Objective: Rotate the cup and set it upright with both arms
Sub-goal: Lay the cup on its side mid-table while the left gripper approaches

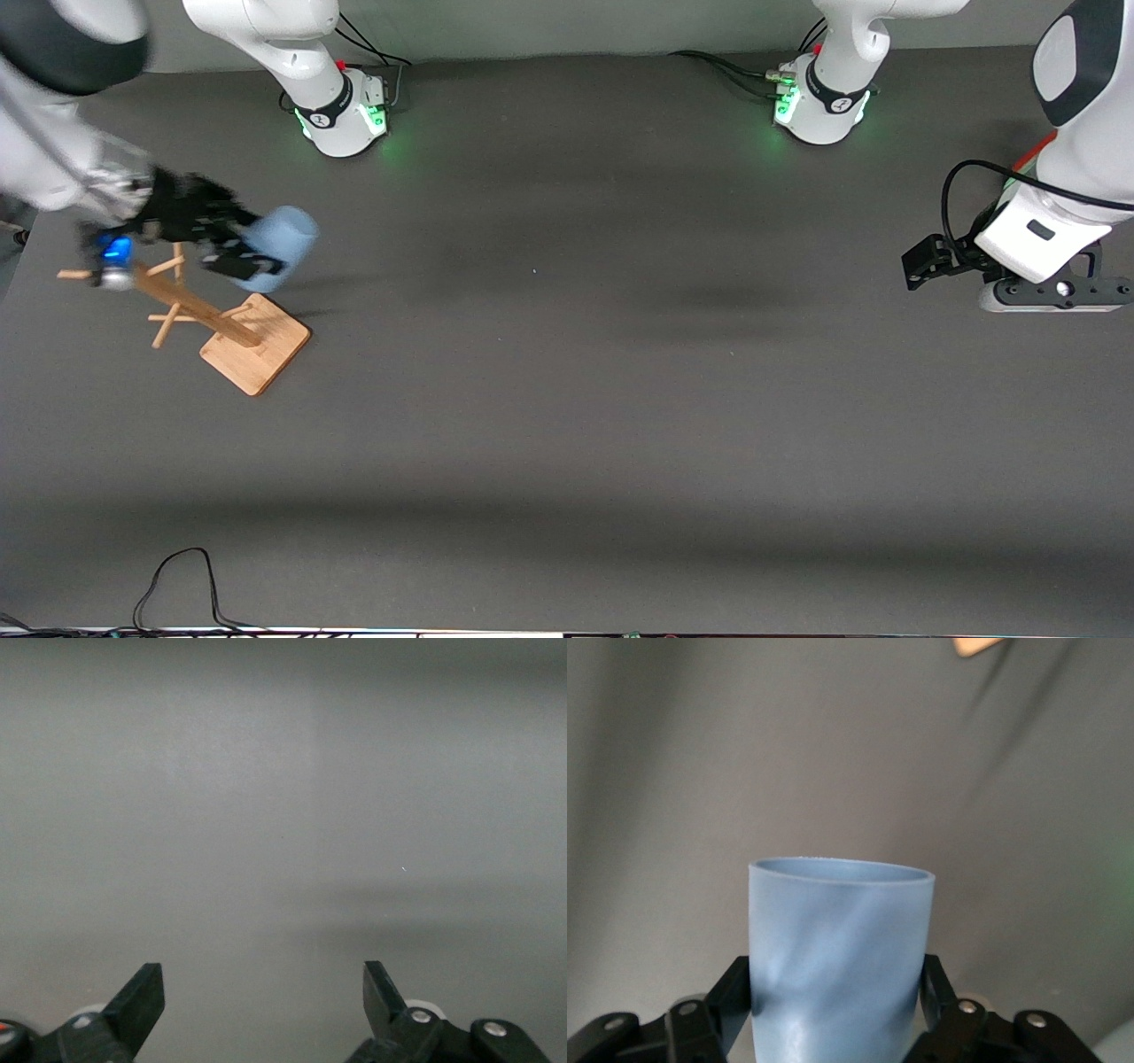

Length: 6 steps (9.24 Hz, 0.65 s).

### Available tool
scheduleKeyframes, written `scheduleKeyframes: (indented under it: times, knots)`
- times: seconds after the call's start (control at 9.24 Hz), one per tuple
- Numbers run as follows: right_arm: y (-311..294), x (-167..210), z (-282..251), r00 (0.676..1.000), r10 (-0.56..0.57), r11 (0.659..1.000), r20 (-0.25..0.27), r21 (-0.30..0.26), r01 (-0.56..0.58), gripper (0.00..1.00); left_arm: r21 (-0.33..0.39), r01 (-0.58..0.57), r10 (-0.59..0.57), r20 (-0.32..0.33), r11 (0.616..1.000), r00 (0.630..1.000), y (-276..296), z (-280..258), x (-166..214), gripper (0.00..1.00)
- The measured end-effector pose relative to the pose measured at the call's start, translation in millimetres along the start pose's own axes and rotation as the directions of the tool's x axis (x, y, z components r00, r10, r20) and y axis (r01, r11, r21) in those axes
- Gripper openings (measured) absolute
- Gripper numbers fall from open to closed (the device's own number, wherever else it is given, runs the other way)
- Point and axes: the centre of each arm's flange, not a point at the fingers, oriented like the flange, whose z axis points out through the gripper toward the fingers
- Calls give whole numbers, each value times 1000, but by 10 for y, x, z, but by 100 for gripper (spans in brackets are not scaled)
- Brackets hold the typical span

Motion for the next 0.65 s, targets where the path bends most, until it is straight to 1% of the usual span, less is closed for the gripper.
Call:
scheduleKeyframes:
  times: [0.11, 0.22, 0.43, 0.54, 0.65]
  knots:
    - [-160, -339, 163, 1000, 17, 1000, -11, 18, -17, 81, 0, 0, 0, -1, 1000, 1000, 3, -4, 4, 100]
    - [-305, -622, 372, 999, 31, 999, -10, 32, -31, 81, 0, -1, 1, 0, 1000, 1000, 6, 3, 9, 100]
    - [-568, -1113, 936, 999, 47, 998, 14, 44, -48, 81, 1, -2, 2, 12, 1000, 1000, 17, 91, 48, 100]
    - [-664, -1321, 1251, 998, 68, 997, 3, 43, -68, 81, 2, -3, 3, 17, 1000, 1000, 25, 133, 68, 100]
    - [-728, -1518, 1615, 995, 95, 995, -35, 34, -93, 81, 2, -4, 4, 20, 1000, 1000, 30, 155, 77, 100]
